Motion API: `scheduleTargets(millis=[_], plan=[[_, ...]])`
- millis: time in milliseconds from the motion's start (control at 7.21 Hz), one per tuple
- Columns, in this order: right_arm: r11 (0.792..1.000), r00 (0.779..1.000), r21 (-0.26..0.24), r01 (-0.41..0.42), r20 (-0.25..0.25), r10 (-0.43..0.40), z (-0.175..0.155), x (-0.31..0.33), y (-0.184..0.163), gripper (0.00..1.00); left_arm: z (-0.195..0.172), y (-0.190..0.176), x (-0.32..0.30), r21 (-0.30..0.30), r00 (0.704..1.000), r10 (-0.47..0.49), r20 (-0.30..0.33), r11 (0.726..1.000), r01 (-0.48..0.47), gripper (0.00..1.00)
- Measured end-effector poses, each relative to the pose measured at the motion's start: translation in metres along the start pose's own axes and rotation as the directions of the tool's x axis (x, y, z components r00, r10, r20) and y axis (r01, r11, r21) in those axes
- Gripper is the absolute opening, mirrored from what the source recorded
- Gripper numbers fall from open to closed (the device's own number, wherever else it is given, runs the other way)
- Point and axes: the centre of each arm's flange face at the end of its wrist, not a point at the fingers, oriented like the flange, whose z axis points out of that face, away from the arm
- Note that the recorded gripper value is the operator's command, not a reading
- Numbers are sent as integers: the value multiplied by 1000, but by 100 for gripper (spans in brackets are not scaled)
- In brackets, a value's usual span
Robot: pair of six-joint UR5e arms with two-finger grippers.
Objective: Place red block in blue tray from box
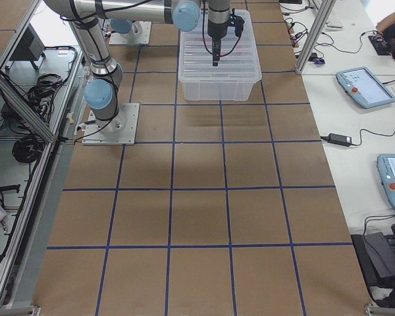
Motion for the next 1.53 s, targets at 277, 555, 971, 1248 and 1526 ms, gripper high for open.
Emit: scheduleTargets(millis=[277, 555, 971, 1248, 1526], plan=[[1000, 1000, -11, -7, 1, 7, 43, 3, -32, 100, 0, 0, 0, -1, 1000, 1, -2, 1000, -1, 100], [1000, 1000, -12, -3, 0, 3, 82, 4, -41, 100, 0, 0, 0, 0, 1000, 1, -3, 1000, -1, 100], [1000, 1000, 16, 14, 1, -14, 108, 9, -43, 100, 1, 0, 0, -1, 1000, 2, -3, 1000, -2, 100], [1000, 1000, 13, 14, -4, -14, 113, 12, -44, 100, 2, 0, 0, -3, 1000, 2, -3, 1000, -2, 100], [1000, 1000, 6, -7, -7, 7, 113, 27, -46, 100, 1, 1, 1, -3, 1000, -3, -3, 1000, 3, 100]])
